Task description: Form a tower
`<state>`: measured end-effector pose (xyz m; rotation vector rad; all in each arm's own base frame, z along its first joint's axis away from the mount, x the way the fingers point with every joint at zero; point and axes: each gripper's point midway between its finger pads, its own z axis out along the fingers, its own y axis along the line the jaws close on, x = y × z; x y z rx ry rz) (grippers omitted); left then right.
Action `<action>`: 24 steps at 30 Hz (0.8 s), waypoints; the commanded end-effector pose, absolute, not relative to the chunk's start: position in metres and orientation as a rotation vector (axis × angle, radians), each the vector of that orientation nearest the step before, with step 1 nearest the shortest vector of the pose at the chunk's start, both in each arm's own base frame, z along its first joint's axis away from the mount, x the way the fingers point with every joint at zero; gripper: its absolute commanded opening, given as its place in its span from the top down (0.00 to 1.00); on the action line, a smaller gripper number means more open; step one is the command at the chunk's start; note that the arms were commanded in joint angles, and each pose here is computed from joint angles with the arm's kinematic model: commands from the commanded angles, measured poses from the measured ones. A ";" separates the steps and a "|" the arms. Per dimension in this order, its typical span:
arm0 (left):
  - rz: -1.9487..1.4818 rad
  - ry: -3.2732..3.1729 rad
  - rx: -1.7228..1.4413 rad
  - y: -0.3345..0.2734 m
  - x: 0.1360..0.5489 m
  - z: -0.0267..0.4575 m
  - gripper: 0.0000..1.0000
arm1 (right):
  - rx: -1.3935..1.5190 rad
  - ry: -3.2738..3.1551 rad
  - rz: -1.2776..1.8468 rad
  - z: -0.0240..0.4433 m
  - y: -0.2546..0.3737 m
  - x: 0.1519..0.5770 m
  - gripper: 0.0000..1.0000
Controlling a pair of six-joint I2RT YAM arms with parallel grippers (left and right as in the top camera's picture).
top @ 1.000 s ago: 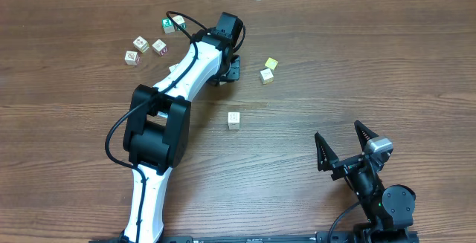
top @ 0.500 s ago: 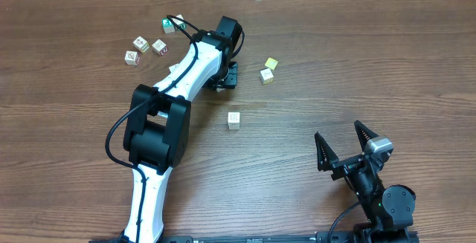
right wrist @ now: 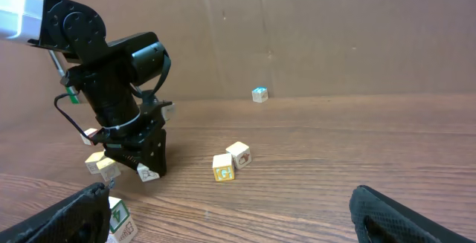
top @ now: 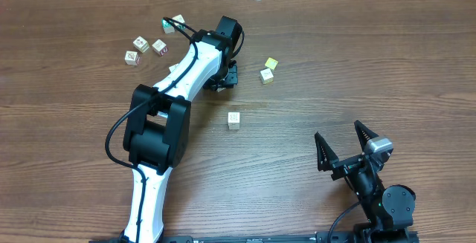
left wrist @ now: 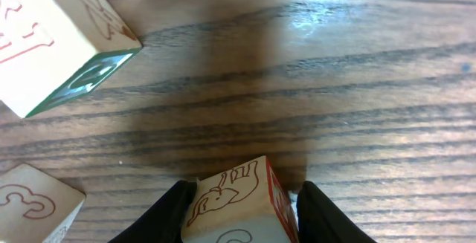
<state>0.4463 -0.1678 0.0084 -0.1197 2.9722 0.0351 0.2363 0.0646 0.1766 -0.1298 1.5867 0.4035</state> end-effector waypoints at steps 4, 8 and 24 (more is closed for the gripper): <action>0.064 2.972 -0.194 -0.164 0.445 0.001 0.58 | -0.126 1.582 0.402 0.175 0.064 0.237 0.00; 0.081 2.975 -0.189 -0.162 0.444 0.001 0.50 | -0.126 1.582 0.402 0.175 0.064 0.237 0.00; 0.026 2.915 -0.470 -0.166 0.451 0.002 0.54 | -0.126 1.582 0.402 0.175 0.064 0.237 0.00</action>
